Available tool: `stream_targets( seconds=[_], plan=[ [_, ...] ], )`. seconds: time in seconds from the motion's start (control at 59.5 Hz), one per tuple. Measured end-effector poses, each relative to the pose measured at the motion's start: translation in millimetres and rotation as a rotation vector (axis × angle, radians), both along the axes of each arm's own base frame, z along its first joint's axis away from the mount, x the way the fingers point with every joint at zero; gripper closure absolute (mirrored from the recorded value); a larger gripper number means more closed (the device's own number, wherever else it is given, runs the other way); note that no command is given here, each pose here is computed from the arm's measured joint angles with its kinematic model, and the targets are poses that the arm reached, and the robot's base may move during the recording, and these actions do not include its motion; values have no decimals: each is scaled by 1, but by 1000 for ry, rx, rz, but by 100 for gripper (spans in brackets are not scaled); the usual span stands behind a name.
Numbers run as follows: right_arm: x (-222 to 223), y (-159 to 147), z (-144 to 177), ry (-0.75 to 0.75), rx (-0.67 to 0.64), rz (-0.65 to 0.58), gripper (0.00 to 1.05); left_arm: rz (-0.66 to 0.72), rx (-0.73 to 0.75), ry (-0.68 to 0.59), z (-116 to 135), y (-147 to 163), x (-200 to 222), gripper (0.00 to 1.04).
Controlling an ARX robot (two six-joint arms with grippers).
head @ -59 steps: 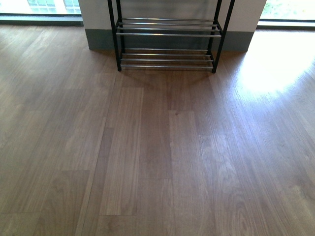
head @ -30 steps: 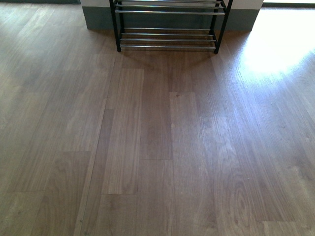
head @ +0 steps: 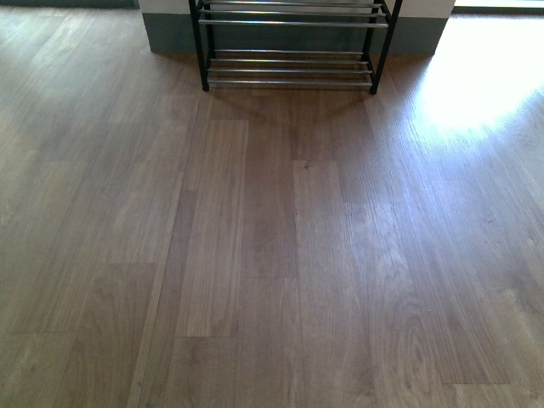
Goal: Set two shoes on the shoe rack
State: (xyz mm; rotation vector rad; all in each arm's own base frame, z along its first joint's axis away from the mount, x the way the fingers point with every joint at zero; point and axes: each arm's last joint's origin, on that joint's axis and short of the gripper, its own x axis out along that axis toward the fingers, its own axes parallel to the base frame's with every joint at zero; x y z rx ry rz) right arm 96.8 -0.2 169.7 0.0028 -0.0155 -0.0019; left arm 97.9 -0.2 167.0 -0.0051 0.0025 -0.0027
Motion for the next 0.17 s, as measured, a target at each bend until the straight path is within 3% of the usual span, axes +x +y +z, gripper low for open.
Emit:
stream_targets(
  seconds=[0.168],
  plan=[
    [0,0,0,0,0,0,9,0,0,0,0,0,0,9]
  ],
)
